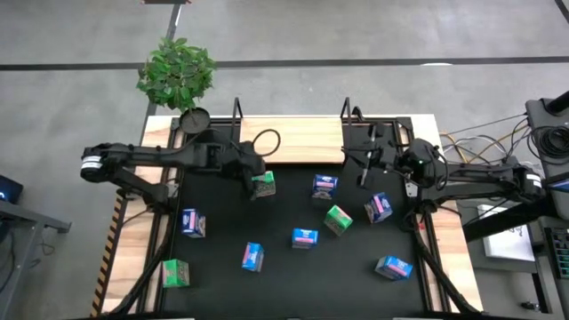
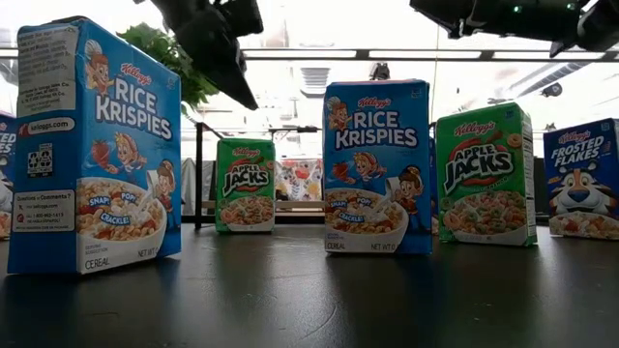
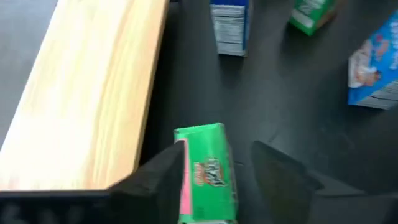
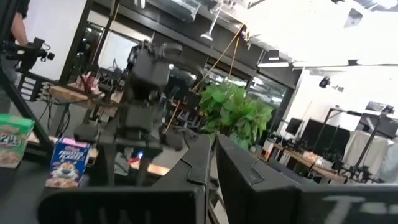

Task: Stack cereal on shelf
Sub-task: Put the top green cereal box on the shelf

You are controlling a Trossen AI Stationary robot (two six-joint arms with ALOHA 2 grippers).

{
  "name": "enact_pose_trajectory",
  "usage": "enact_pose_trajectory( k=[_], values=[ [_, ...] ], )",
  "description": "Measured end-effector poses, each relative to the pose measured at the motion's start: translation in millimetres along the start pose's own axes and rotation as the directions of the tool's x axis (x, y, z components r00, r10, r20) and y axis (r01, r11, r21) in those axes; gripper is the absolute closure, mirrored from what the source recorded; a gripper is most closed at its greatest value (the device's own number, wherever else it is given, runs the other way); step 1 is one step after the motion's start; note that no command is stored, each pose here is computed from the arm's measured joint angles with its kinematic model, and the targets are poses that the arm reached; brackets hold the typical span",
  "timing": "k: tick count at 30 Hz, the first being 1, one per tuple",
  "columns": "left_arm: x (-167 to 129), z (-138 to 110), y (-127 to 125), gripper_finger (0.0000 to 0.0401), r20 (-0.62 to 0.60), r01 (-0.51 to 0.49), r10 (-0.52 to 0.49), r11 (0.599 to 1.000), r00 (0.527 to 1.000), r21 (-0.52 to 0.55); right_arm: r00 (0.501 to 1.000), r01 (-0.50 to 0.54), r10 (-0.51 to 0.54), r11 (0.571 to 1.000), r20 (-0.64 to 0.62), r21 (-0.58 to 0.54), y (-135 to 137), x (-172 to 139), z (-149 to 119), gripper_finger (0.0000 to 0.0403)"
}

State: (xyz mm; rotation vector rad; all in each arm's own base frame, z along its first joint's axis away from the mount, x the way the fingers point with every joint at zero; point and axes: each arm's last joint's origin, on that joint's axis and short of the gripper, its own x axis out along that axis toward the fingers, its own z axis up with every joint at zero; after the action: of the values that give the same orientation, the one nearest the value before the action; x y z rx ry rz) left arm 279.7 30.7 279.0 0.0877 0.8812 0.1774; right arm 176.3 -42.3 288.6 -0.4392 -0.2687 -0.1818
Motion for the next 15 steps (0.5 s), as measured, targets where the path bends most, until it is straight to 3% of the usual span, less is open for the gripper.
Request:
enact_pose_trajectory(
  k=[4, 7, 15],
  values=[
    [7.9, -4.0, 9.3, 0.015, -0.031, -0.021, 0.021, 1.0, 0.999, -0.017, 1.0, 0.005, -0.005, 1.0, 0.007, -0.018, -0.7, -1.4, 1.9, 0.0385],
    [13.0, -5.3, 12.8, 0.0121, -0.046, -0.026, 0.026, 1.0, 0.999, -0.008, 1.0, 0.031, -0.031, 0.999, 0.001, -0.021, -1.8, -2.2, 2.9, 0.0385],
    [29.4, -9.8, 16.2, 0.0115, -0.095, 0.033, -0.034, 0.999, 0.995, -0.01, 0.996, 0.078, -0.08, 0.996, -0.036, -0.047, -3.1, -1.8, 1.4, 0.0385]
  ],
)
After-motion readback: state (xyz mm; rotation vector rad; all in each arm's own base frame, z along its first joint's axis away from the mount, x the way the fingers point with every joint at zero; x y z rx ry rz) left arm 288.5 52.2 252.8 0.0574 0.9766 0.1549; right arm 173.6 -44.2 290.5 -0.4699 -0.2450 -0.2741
